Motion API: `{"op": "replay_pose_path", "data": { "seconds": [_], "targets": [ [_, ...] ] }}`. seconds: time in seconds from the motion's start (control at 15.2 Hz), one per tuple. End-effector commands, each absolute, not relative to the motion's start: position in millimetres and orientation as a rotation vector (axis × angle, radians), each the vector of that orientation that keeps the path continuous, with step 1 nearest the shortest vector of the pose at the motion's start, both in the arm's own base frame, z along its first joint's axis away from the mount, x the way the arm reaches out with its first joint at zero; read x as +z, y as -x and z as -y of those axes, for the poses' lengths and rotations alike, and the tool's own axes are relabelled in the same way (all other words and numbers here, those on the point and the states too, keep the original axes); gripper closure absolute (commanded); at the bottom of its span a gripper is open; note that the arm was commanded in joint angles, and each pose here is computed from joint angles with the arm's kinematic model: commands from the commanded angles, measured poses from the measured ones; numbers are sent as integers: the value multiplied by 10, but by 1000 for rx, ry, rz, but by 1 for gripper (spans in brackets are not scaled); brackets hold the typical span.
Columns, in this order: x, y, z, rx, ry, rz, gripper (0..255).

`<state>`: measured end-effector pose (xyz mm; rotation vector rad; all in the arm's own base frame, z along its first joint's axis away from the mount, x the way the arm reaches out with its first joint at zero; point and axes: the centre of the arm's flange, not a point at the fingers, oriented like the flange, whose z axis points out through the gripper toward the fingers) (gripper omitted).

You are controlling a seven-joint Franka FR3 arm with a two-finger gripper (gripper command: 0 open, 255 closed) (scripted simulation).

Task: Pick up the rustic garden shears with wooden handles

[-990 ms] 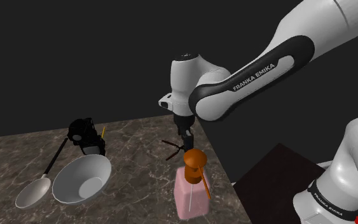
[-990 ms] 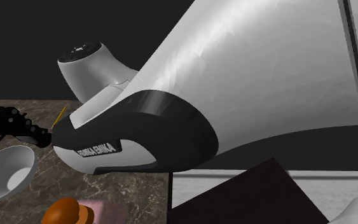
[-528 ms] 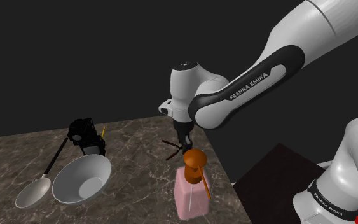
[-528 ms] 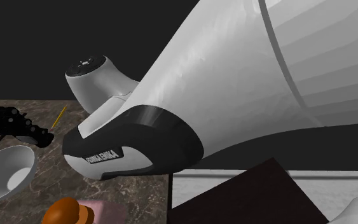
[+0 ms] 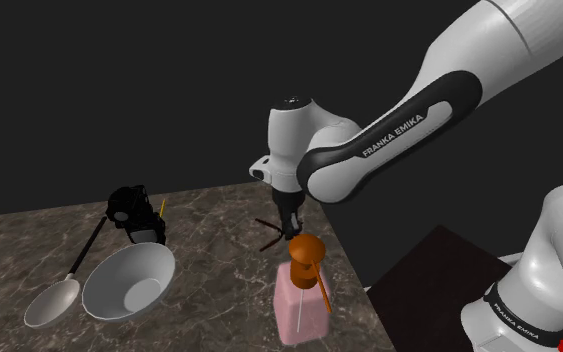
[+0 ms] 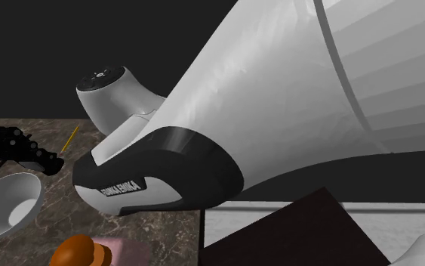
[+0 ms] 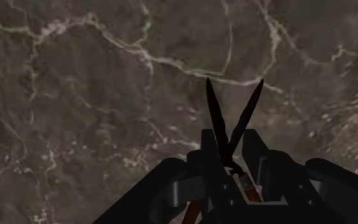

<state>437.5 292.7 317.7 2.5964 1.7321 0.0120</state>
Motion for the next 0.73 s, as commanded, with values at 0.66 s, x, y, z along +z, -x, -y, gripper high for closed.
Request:
{"op": "replay_pose_path", "data": {
  "seconds": [0.66],
  "targets": [
    [3678,-4394,-2910,3,-2599,-1726,255]
  ]
}}
